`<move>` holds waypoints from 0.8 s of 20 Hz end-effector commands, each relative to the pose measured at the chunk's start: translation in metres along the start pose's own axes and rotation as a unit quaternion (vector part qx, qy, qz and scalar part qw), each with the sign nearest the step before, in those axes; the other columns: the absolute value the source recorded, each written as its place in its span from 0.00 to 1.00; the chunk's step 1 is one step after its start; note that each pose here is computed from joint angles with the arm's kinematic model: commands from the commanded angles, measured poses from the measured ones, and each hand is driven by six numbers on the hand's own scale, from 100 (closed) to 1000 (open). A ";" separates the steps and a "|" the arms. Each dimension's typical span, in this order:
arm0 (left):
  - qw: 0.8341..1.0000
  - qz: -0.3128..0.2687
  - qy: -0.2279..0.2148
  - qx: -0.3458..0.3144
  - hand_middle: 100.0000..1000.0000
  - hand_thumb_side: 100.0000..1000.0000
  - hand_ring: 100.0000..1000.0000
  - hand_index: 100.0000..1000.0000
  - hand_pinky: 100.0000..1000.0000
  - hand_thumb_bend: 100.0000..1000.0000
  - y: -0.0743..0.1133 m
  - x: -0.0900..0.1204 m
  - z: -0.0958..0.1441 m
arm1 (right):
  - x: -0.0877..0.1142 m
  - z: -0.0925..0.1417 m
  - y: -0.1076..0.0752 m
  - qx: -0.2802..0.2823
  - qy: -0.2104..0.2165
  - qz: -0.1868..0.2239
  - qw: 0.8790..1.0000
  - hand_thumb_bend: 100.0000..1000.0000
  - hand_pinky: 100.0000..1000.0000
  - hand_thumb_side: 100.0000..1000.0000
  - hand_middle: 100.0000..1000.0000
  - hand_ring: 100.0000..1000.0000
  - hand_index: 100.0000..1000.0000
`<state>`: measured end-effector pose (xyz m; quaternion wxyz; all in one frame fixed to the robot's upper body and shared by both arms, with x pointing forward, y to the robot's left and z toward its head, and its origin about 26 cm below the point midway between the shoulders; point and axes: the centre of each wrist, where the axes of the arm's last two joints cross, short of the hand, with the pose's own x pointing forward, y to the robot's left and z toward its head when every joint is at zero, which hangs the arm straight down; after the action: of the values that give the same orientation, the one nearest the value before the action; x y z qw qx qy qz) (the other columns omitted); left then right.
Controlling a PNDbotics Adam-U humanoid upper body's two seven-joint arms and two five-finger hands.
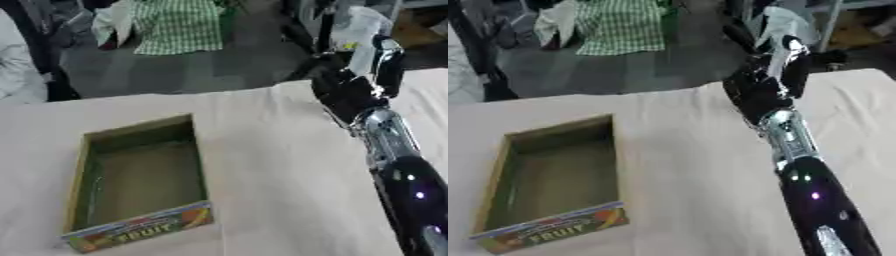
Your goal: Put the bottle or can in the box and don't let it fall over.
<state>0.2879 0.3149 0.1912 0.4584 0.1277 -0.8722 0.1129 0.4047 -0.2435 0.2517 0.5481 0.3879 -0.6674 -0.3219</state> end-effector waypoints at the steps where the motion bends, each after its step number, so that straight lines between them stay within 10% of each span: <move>1: 1.000 -0.002 -0.016 -0.006 0.77 0.58 0.84 0.80 0.81 0.82 0.000 0.008 -0.003 | 0.011 -0.003 0.009 0.014 -0.016 0.011 1.000 0.18 0.00 0.90 0.19 0.01 0.98; 16: 1.000 -0.002 -0.017 -0.009 0.78 0.58 0.84 0.80 0.81 0.81 0.000 0.008 -0.003 | 0.021 -0.010 0.011 0.009 -0.039 0.011 0.999 0.18 0.00 0.90 0.19 0.01 0.97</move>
<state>0.2879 0.3148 0.1911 0.4586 0.1270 -0.8725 0.1111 0.4125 -0.2516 0.2585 0.5364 0.3770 -0.6776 -0.3332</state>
